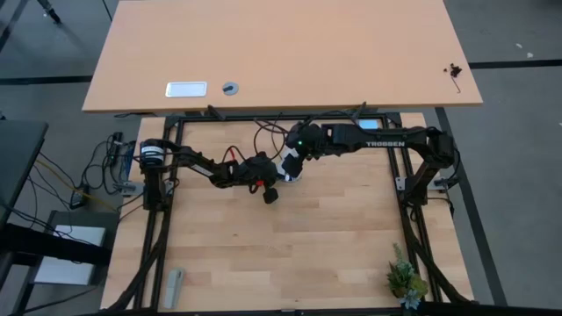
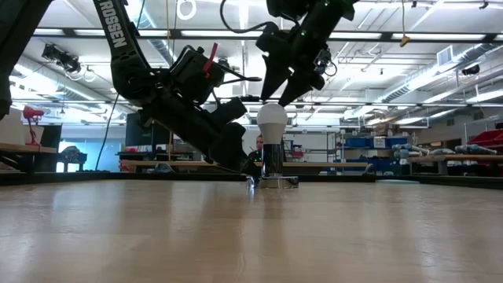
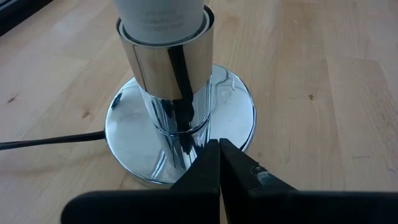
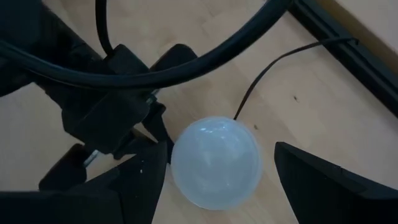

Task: Screw lightbulb
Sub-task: Remove the lightbulb from the lamp

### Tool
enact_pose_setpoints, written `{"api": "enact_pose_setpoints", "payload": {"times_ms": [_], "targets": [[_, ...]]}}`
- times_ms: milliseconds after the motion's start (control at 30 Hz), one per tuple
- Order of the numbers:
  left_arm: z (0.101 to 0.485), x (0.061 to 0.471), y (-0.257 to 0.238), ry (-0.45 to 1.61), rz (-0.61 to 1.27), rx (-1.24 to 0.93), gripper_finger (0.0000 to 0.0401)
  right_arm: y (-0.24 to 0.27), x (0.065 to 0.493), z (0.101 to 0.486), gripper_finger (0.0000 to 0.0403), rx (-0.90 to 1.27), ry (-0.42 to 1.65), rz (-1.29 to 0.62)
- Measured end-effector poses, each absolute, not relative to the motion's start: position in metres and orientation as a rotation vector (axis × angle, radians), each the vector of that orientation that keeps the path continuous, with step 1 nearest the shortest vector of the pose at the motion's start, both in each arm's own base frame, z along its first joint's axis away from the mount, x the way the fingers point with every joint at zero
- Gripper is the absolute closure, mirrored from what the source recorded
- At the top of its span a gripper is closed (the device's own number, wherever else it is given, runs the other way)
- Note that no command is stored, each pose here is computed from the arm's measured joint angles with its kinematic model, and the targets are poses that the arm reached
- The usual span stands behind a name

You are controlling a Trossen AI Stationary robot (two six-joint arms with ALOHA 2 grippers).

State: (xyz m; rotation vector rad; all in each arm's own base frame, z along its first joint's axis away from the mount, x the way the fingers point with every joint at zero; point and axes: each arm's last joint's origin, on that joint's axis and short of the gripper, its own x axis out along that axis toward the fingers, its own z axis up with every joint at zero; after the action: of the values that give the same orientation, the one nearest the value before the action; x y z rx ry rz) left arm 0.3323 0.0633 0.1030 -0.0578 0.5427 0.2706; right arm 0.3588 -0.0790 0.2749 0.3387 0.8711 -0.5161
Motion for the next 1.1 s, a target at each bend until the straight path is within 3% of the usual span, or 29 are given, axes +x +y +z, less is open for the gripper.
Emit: {"api": "enact_pose_setpoints", "payload": {"times_ms": [367, 700, 833, 1000, 1100], "targets": [[0.103, 0.332, 0.063, 0.543, 0.270, -0.059, 0.0400, -0.083, 0.359, 0.275, 0.0088, 0.331, 0.858, -0.559], [0.103, 0.332, 0.063, 0.544, 0.269, -0.059, 0.0400, -0.087, 0.368, 0.250, 0.0084, 0.249, 0.966, -0.492], [0.103, 0.332, 0.063, 0.544, 0.269, -0.058, 0.0400, -0.088, 0.368, 0.251, 0.0101, 0.073, 1.001, -0.377], [0.103, 0.332, 0.063, 0.546, 0.268, -0.058, 0.0400, -0.092, 0.367, 0.252, 0.0115, -0.238, 1.032, -0.085], [0.103, 0.332, 0.063, 0.546, 0.268, -0.058, 0.0400, -0.095, 0.368, 0.252, 0.0113, -0.311, 1.015, -0.017]]}}
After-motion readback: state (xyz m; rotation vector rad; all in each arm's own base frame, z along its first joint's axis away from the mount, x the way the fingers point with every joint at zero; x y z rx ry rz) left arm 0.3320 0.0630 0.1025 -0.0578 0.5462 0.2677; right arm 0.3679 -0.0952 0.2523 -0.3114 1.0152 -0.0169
